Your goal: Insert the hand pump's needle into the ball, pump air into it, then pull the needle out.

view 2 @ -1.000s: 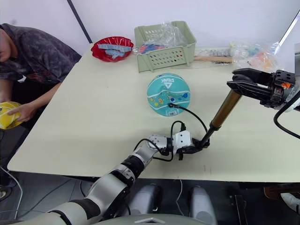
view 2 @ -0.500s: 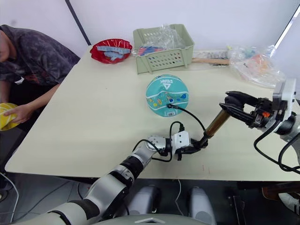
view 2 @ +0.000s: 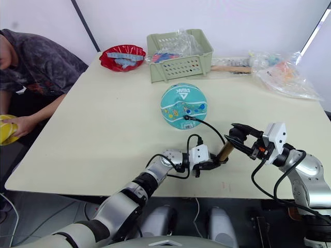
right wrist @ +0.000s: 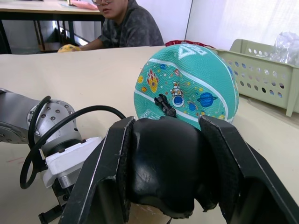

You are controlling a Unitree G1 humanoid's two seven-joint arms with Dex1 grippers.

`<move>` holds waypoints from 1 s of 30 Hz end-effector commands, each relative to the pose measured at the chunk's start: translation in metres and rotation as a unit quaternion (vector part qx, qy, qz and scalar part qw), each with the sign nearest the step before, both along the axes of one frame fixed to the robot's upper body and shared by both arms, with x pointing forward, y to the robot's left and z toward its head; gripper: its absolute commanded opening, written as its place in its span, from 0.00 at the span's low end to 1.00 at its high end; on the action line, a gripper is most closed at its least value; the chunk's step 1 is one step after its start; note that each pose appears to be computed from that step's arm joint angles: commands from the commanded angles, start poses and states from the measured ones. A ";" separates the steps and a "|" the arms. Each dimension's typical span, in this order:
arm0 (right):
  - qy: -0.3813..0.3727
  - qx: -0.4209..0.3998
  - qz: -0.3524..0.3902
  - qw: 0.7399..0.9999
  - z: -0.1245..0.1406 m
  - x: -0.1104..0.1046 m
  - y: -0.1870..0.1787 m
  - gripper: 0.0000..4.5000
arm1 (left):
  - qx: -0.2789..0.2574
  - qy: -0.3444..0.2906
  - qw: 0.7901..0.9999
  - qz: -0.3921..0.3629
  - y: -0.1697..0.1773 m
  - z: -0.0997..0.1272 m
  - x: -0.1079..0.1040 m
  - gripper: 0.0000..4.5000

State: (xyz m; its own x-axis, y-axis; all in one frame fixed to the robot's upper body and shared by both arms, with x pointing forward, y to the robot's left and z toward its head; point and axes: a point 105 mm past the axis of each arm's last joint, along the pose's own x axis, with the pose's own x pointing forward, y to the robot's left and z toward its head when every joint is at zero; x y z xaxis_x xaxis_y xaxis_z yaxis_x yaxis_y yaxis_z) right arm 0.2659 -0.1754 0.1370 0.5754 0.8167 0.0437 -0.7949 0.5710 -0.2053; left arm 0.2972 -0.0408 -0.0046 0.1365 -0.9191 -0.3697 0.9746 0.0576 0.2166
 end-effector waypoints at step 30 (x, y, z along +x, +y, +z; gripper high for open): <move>-0.084 0.008 0.029 0.996 0.185 -0.010 -0.039 0.36 | 0.080 0.047 0.995 -0.038 0.016 -0.041 -0.025 0.22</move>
